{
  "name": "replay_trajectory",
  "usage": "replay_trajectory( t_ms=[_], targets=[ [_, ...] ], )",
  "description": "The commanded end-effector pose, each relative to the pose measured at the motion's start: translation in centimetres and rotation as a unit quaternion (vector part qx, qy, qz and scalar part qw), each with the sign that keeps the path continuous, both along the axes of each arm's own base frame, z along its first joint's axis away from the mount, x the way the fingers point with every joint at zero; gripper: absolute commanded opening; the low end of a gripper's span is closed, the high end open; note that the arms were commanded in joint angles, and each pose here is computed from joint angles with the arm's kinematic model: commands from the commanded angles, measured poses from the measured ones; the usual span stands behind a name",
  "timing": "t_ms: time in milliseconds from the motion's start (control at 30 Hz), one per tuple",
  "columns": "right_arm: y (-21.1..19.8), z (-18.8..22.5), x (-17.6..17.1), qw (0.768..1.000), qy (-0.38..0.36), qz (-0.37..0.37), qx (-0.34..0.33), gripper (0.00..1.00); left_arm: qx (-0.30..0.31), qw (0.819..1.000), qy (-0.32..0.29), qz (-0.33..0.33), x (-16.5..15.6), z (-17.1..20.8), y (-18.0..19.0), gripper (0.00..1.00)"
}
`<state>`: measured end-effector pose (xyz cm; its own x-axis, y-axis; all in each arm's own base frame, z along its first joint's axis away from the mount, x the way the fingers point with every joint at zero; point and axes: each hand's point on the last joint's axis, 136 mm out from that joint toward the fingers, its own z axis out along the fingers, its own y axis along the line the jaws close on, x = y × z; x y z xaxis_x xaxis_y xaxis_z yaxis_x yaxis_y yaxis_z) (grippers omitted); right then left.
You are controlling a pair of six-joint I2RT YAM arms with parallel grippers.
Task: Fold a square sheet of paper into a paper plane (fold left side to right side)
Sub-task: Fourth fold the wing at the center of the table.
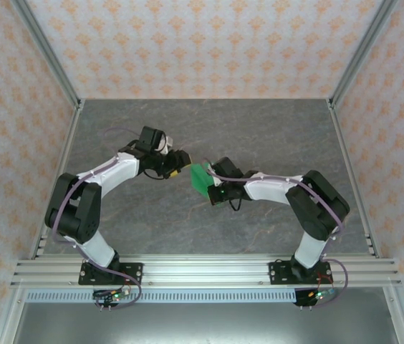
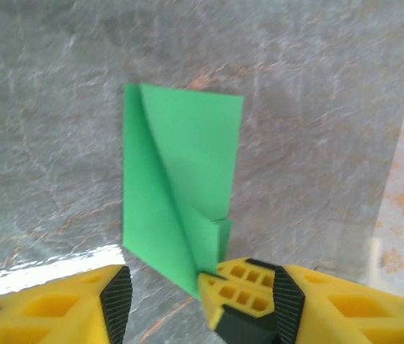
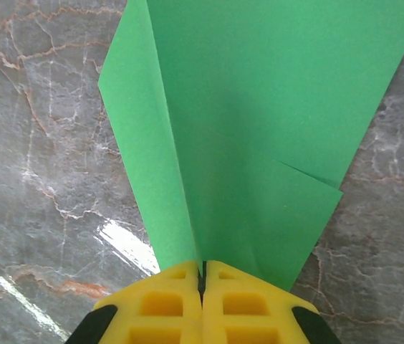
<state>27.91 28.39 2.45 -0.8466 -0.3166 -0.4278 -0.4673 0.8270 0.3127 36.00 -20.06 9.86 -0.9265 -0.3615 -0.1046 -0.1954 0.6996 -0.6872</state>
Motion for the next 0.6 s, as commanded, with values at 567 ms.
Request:
replay_trajectory(
  t_ms=[567],
  targets=[
    [0.8,1.3,0.6,0.983,0.083,-0.030,0.162,0.04,0.009,0.997,0.044,-0.061,-0.7,-5.1,-5.3,0.35]
  ],
)
